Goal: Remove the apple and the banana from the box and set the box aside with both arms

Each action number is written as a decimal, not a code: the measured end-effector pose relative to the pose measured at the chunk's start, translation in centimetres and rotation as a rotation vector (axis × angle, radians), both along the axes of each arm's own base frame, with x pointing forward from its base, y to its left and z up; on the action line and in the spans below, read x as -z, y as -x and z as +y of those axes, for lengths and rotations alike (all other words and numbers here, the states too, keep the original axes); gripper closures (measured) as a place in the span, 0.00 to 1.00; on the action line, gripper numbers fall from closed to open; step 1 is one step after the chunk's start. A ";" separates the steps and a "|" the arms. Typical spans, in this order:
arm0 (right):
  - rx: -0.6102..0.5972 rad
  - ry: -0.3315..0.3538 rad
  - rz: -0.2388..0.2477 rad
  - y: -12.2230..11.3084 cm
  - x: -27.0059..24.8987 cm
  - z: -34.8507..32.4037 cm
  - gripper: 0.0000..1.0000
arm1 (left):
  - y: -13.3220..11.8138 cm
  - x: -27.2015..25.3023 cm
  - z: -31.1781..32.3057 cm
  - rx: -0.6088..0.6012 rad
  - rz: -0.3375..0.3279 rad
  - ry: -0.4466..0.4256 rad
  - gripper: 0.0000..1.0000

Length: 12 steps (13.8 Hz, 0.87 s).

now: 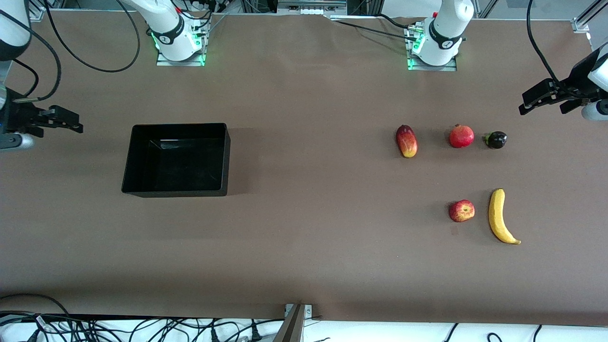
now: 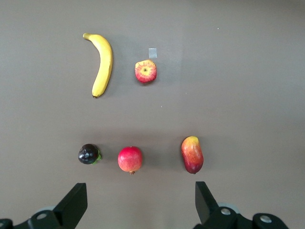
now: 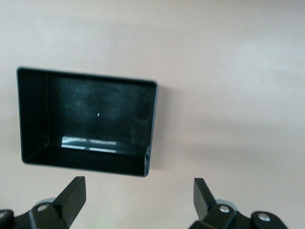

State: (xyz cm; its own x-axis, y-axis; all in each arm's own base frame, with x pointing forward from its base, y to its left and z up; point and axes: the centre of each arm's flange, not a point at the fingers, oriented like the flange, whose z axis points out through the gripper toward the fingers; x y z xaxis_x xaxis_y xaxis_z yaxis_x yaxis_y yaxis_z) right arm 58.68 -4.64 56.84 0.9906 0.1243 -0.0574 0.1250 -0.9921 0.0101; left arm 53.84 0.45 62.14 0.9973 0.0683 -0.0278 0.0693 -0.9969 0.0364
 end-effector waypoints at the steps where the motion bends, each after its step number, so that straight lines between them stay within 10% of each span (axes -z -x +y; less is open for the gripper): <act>1: 0.004 0.009 -0.036 -0.4 -1.7 -0.3 0.00 | 0.0 0.0 0.0 0.000 0.000 0.000 0.00; 3: 0.008 0.045 -0.080 -0.5 -4.4 -0.8 0.00 | 0.0 0.0 0.0 0.000 0.000 0.000 0.00; 12: 0.024 -0.014 0.014 1.7 -3.9 -3.3 0.00 | 0.0 0.0 0.0 0.000 0.000 0.000 0.00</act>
State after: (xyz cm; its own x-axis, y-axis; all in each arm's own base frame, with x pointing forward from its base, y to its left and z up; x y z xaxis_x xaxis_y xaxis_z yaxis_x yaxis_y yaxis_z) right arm 57.00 -7.96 60.78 0.9924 0.1013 -0.0699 0.1012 -0.9949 -0.0050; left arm 53.83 0.42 62.14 0.9973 0.0680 -0.0281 0.0690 -0.9970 0.0363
